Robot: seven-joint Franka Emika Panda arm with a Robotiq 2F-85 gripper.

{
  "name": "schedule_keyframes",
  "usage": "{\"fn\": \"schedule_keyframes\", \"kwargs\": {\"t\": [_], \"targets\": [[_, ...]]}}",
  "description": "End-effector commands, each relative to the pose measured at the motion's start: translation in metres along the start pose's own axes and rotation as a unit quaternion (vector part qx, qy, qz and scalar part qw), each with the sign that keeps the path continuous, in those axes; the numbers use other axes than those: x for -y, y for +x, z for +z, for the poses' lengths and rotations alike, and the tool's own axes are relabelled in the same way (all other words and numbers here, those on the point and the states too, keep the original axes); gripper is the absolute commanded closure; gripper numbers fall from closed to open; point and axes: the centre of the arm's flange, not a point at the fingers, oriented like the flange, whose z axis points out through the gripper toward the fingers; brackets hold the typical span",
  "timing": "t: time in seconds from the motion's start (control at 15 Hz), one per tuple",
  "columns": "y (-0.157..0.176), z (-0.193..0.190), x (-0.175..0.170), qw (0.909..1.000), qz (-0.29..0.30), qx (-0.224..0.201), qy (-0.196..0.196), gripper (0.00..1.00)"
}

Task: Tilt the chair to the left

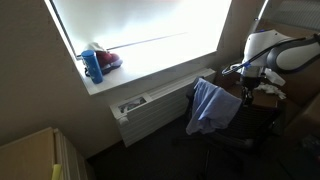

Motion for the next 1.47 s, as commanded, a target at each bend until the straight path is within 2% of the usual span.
{"fn": "schedule_keyframes", "kwargs": {"t": [0.0,0.2,0.4,0.53,0.67,0.8,0.87,0.93,1.07,1.4], "targets": [[-0.018,-0.02,-0.014,0.9959,-0.081,0.034,0.018,0.84],[-0.035,-0.021,-0.026,0.9903,-0.115,0.075,0.018,0.84],[-0.064,-0.026,-0.045,0.9816,-0.127,0.14,0.022,0.84],[-0.089,-0.033,-0.061,0.9785,-0.099,0.18,0.015,0.84],[-0.114,-0.044,-0.074,0.9762,-0.046,0.212,0.004,0.84],[-0.145,-0.074,-0.107,0.9759,0.005,0.215,-0.041,0.84],[-0.152,-0.087,-0.125,0.9811,0.025,0.184,-0.055,0.45],[-0.129,-0.063,-0.109,0.979,-0.006,0.202,-0.027,0.58],[-0.149,-0.088,-0.129,0.9817,0.022,0.185,-0.039,0.46],[-0.148,-0.091,-0.125,0.9818,0.024,0.184,-0.043,0.45]]}}
